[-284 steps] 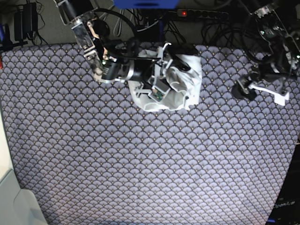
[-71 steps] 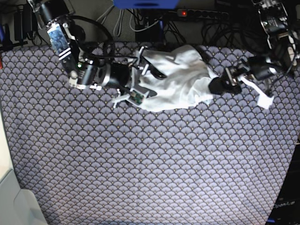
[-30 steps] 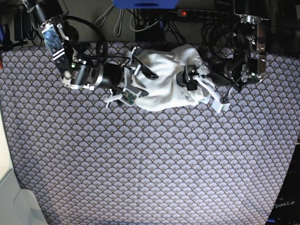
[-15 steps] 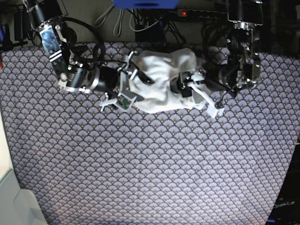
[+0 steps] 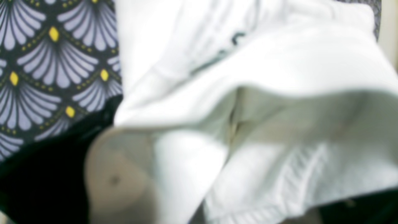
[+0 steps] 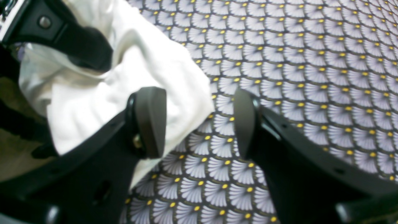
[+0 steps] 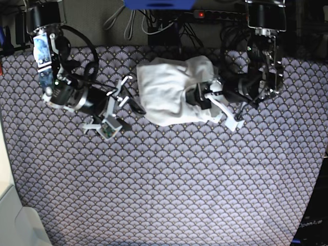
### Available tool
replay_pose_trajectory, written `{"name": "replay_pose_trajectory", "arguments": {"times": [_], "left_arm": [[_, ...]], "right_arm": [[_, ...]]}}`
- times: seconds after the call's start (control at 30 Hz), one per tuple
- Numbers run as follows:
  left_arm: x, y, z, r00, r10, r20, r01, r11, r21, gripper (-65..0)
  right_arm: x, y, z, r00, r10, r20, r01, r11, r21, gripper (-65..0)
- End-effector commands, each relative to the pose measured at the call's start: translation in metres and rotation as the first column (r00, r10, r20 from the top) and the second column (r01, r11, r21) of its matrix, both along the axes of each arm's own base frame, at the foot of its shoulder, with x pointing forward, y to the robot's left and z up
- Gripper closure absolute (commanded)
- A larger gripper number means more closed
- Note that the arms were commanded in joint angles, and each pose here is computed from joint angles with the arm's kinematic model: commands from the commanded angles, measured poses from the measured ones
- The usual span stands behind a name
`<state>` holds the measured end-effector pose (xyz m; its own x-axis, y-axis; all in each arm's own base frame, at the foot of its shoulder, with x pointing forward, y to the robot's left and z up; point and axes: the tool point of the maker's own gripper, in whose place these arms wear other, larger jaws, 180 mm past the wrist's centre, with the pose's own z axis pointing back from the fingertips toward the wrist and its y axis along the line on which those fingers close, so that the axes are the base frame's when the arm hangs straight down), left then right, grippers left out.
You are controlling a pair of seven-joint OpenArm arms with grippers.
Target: Fold the T-shirt properly
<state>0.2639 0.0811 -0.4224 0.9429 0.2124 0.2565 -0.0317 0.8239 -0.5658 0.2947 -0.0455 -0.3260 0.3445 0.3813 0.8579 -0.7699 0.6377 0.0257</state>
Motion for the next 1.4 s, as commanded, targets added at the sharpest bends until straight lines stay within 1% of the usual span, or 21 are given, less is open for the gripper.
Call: {"name": "replay_pose_trajectory", "arguments": {"times": [0.0,0.1,0.13,0.17,0.2,0.33,0.4,0.47,0.5,0.57,0.63,0.73,0.8,0.87,0.9,0.97,1.0,1.13,1.23,1.27,1.37], "left_arm": [[-0.015,-0.003,-0.011,0.997,-0.03,-0.068,0.032,0.999,0.026,-43.4],[-0.01,-0.011,-0.008,0.996,-0.075,-0.052,0.076,0.997,0.032,-21.6],[-0.01,-0.014,-0.007,0.995,-0.082,-0.052,0.084,0.996,0.032,-15.7],[-0.011,-0.016,-0.008,0.994,-0.091,-0.056,0.092,0.995,0.032,-11.9],[-0.01,-0.016,-0.008,0.994,-0.093,-0.054,0.095,0.995,0.034,-10.8],[0.003,-0.014,-0.005,0.995,-0.092,-0.043,0.094,0.995,0.04,-10.5],[0.011,-0.008,-0.002,0.996,-0.087,-0.032,0.088,0.995,0.054,-10.4],[0.017,-0.011,0.002,0.994,-0.109,-0.017,0.11,0.992,0.065,-9.7],[0.022,-0.012,0.005,0.992,-0.125,-0.005,0.125,0.989,0.079,-7.8],[0.031,-0.011,0.009,0.985,-0.174,0.016,0.17,0.975,0.142,-1.0],[0.042,-0.014,0.013,0.971,-0.237,0.039,0.222,0.948,0.227,0.0],[0.058,-0.02,0.018,0.934,-0.351,0.066,0.3,0.871,0.389,-0.3],[0.065,-0.027,0.02,0.899,-0.432,0.076,0.345,0.802,0.487,-0.3],[0.076,-0.042,0.029,0.846,-0.526,0.093,0.385,0.721,0.576,-0.3],[0.08,-0.049,0.033,0.822,-0.561,0.098,0.397,0.686,0.61,-0.3],[0.088,-0.058,0.035,0.782,-0.618,0.085,0.407,0.609,0.681,-0.3],[0.092,-0.064,0.035,0.764,-0.64,0.08,0.408,0.576,0.709,-0.3],[0.115,-0.09,0.041,0.686,-0.721,0.099,0.368,0.46,0.808,-0.3],[0.126,-0.11,0.04,0.598,-0.793,0.118,0.335,0.382,0.861,-0.3],[0.127,-0.118,0.038,0.566,-0.815,0.126,0.327,0.362,0.873,-0.3],[0.127,-0.14,0.035,0.454,-0.882,0.128,0.287,0.281,0.916,-0.3]], "right_arm": [[0.007,0.001,0.017,0.999,-0.002,0.049,0.0,0.999,0.038,-35.1],[0.011,-0.006,0.019,0.998,-0.025,0.056,0.023,0.999,0.038,-35.0],[0.013,-0.01,0.02,0.998,-0.035,0.06,0.033,0.999,0.037,-35.0],[0.015,-0.013,0.021,0.997,-0.047,0.063,0.045,0.998,0.037,-34.9],[0.017,-0.019,0.023,0.996,-0.063,0.069,0.061,0.997,0.037,-34.9],[0.026,-0.038,0.03,0.989,-0.121,0.089,0.118,0.992,0.039,-34.8],[0.032,-0.056,0.035,0.979,-0.173,0.105,0.17,0.985,0.038,-34.8],[0.037,-0.071,0.039,0.97,-0.215,0.117,0.212,0.976,0.037,-34.8],[0.039,-0.077,0.041,0.965,-0.232,0.122,0.229,0.973,0.038,-34.8],[0.04,-0.09,0.043,0.954,-0.268,0.13,0.266,0.963,0.037,-34.8],[0.042,-0.101,0.046,0.945,-0.297,0.137,0.295,0.955,0.037,-34.8],[0.042,-0.116,0.048,0.931,-0.336,0.144,0.335,0.942,0.036,-34.8],[0.04,-0.125,0.047,0.922,-0.361,0.141,0.36,0.933,0.034,-34.8],[0.041,-0.134,0.049,0.913,-0.38,0.148,0.379,0.925,0.031,-34.8],[0.039,-0.138,0.048,0.91,-0.389,0.145,0.389,0.921,0.028,-34.8],[0.038,-0.148,0.049,0.897,-0.415,0.149,0.416,0.909,0.026,-34.8],[0.038,-0.152,0.05,0.892,-0.425,0.151,0.427,0.904,0.026,-34.8],[0.035,-0.173,0.051,0.866,-0.475,0.156,0.478,0.878,0.021,-34.8],[0.028,-0.19,0.048,0.849,-0.506,0.154,0.512,0.859,0.001,-34.8],[0.026,-0.194,0.048,0.845,-0.512,0.154,0.519,0.855,-0.005,-34.8],[0.021,-0.201,0.046,0.839,-0.524,0.15,0.532,0.847,-0.017,-34.8]]}}
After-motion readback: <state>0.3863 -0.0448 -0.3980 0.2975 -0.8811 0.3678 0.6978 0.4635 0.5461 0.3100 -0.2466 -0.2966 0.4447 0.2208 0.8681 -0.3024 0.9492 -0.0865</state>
